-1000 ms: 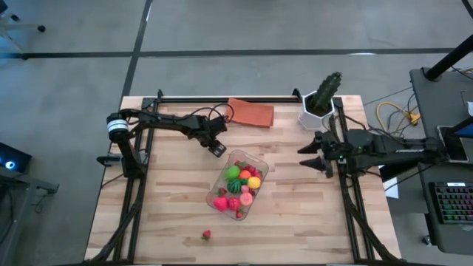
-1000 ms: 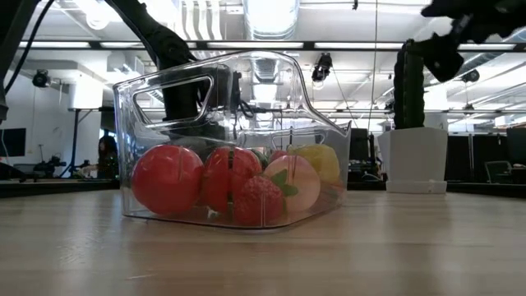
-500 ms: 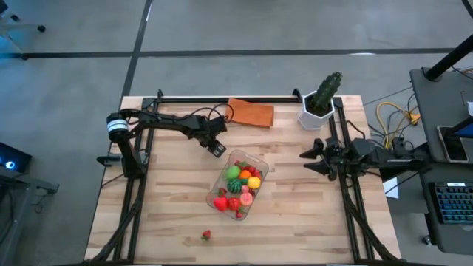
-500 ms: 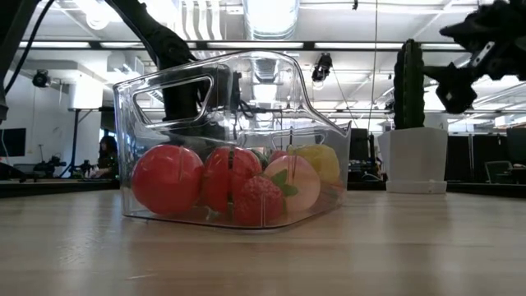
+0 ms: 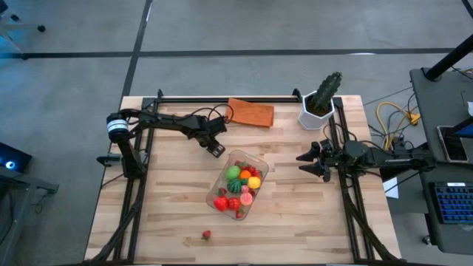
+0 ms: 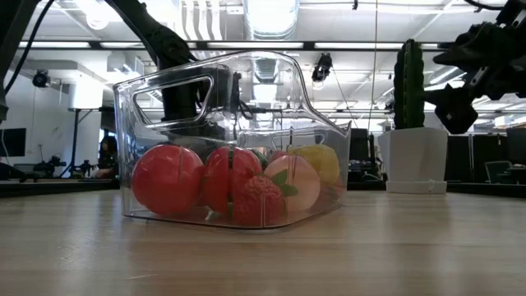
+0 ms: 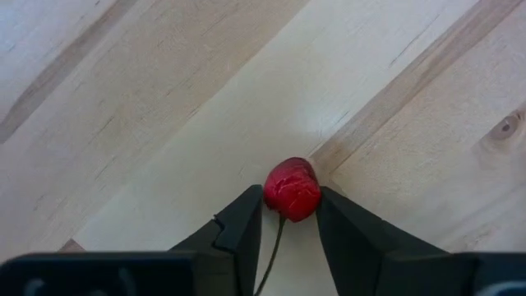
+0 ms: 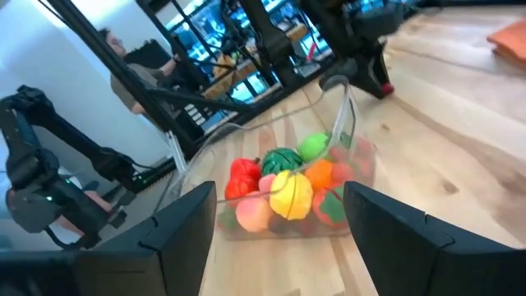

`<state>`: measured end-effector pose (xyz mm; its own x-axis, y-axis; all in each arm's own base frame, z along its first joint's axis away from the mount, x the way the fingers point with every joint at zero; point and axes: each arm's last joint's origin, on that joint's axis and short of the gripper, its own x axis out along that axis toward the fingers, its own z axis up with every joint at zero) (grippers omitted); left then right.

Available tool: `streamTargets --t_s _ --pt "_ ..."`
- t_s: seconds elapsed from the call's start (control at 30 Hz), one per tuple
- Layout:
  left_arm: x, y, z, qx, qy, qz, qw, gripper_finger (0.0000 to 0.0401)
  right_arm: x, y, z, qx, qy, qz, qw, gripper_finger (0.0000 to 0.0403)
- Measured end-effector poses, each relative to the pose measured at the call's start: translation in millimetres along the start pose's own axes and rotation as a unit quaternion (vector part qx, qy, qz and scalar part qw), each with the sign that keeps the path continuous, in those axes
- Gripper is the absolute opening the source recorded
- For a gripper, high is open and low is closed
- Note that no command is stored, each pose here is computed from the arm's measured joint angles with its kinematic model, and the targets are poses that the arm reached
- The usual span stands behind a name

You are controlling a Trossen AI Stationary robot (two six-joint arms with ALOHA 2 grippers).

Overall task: Pick and placing Produce into tupperware
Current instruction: Put the cherry into the transparent bin

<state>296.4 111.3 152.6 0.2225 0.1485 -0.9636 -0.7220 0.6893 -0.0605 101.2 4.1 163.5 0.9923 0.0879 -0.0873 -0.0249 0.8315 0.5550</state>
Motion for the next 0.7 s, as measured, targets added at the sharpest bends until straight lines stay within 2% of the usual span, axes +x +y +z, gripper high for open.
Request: streamTargets --t_s 0.23,0.47,0.57,0.7 --pt "-1.8 -2.1 4.6 0.011 -0.016 -0.008 1.0 0.0049 1.2 -1.0 -1.3 0.008 0.008 -0.006 1.0 0.0258" --pt "-6.3 -5.6 11.3 0.01 -0.036 -0.017 0.999 0.0041 1.1 -0.9 -1.2 0.007 0.007 -0.005 1.0 0.0258" --pt "-17.2 -9.4 11.8 0.015 -0.04 -0.026 0.999 0.004 1.1 -0.8 -1.1 0.007 0.007 -0.005 1.0 0.0258" --pt "-47.4 -23.2 9.2 0.036 -0.055 -0.043 0.997 0.004 1.1 -0.8 -1.1 0.007 0.007 -0.005 1.0 0.0258"
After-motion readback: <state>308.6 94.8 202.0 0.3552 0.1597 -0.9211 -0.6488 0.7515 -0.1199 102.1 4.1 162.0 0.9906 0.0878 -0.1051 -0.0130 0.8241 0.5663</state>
